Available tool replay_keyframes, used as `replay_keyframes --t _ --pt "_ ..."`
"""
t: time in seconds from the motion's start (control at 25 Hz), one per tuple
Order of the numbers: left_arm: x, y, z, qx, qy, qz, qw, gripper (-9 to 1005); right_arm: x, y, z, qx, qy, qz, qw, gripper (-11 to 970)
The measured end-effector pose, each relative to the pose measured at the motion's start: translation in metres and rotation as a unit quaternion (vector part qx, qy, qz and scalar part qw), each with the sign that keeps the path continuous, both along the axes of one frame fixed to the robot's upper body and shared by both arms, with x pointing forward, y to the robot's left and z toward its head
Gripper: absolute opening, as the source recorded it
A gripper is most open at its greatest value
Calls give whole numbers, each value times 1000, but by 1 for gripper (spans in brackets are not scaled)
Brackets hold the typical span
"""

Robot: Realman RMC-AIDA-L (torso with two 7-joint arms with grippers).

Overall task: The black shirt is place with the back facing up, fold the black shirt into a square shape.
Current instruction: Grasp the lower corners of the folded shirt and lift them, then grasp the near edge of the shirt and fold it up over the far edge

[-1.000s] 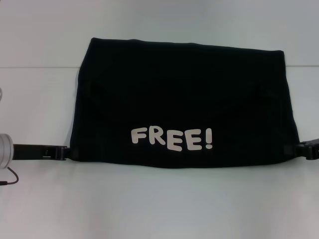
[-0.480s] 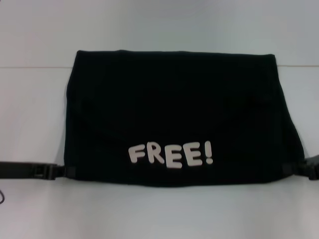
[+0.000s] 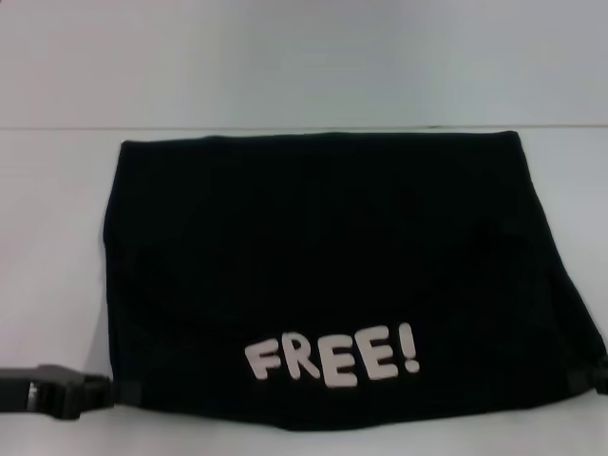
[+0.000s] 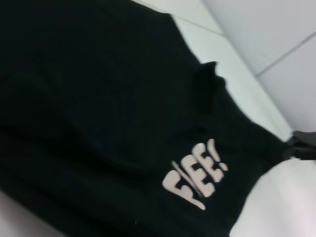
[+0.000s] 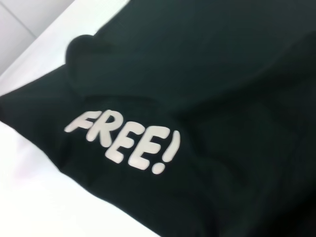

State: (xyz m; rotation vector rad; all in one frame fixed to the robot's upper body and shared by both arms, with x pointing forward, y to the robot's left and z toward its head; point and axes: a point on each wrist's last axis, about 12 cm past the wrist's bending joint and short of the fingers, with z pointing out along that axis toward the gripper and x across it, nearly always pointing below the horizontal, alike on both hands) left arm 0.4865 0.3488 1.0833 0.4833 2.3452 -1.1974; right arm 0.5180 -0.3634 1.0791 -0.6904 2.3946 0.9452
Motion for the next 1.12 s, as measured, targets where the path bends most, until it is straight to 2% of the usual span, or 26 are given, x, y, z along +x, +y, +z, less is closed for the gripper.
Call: replay_keyframes --t 0.44,0.68,0.84,1.12 --pt "-40 4 -9 -48 20 -13 999 6 -40 -10 -7 41 26 30 998 12" --pt "-46 3 -9 -60 21 -22 998 5 -44 -11 -5 50 30 34 998 12" --pt "-28 5 -1 -49 -1 -18 999 5 -24 -8 0 34 5 26 999 12" --pt "37 10 22 -7 -60 31 998 6 14 4 16 27 -53 11 998 13"
